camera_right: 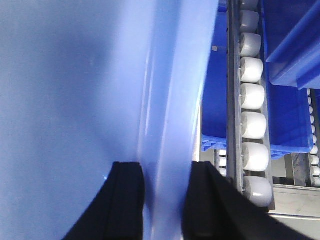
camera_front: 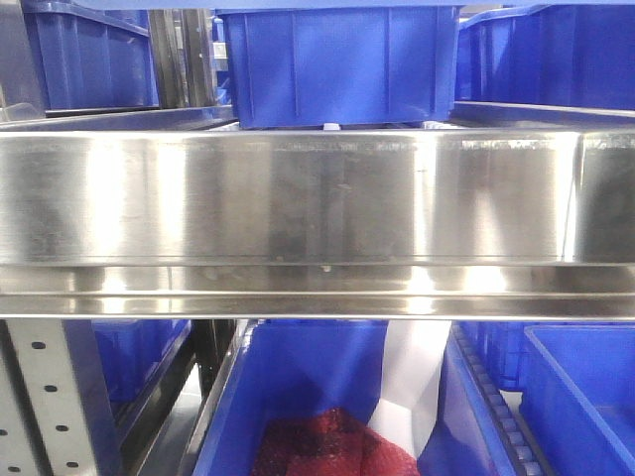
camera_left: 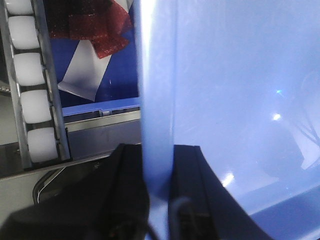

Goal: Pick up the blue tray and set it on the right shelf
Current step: 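Move the held tray forward over the upper shelf's roller track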

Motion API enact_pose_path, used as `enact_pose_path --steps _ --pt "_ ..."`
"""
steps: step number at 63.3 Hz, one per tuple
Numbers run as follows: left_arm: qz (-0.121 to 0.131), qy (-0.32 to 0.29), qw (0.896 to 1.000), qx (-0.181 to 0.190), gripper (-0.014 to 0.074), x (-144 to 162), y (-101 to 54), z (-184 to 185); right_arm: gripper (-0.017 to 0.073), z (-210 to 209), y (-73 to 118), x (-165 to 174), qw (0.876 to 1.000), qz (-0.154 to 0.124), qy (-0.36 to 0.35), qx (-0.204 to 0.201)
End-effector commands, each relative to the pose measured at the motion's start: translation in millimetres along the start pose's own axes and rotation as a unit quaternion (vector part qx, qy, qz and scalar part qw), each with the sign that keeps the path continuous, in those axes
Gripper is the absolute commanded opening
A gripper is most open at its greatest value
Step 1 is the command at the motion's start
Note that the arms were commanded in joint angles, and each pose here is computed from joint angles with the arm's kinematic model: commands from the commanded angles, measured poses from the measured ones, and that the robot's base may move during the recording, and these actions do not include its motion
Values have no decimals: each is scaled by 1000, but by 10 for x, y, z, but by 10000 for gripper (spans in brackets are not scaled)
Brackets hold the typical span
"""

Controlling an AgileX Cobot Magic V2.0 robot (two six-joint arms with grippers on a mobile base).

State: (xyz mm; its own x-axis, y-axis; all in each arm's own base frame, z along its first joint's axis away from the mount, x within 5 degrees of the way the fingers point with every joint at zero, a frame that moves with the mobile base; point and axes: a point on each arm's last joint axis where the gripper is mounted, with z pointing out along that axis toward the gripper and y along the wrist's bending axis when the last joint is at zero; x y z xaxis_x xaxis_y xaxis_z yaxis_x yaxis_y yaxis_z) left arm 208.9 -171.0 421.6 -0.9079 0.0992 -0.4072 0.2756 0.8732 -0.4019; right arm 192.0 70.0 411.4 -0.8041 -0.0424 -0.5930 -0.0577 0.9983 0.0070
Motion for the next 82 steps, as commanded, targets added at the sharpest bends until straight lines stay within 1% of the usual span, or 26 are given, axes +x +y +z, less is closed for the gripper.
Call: enact_pose_path --steps 1,43,47,51,58,61,65,68,82 --pt "8 19 998 51 -48 106 -130 -208 23 -137 40 -27 999 -9 -20 -33" --pt "9 16 998 52 -48 97 -132 -202 23 -137 39 -17 999 -9 -14 -32" --pt "12 -5 999 51 -48 45 -125 -185 23 -137 41 -16 999 -8 -14 -34" --pt "24 -39 998 47 -48 -27 -122 -175 23 -139 51 -40 999 -8 -27 -39" --pt "23 -85 995 47 -48 -155 -107 -129 23 -143 72 -97 998 -7 -48 -47" --pt "24 -96 994 44 -48 -214 -77 -95 23 -138 86 -133 998 -7 -49 -47" --pt "37 -102 993 36 -48 -286 -27 -29 23 -108 121 -215 998 -7 -45 -46" --pt "42 -103 993 30 -48 -333 13 19 23 -105 145 -286 998 -7 -43 -45" --pt "12 -115 993 12 -48 -575 190 301 23 97 306 -622 998 -11 -37 -41"
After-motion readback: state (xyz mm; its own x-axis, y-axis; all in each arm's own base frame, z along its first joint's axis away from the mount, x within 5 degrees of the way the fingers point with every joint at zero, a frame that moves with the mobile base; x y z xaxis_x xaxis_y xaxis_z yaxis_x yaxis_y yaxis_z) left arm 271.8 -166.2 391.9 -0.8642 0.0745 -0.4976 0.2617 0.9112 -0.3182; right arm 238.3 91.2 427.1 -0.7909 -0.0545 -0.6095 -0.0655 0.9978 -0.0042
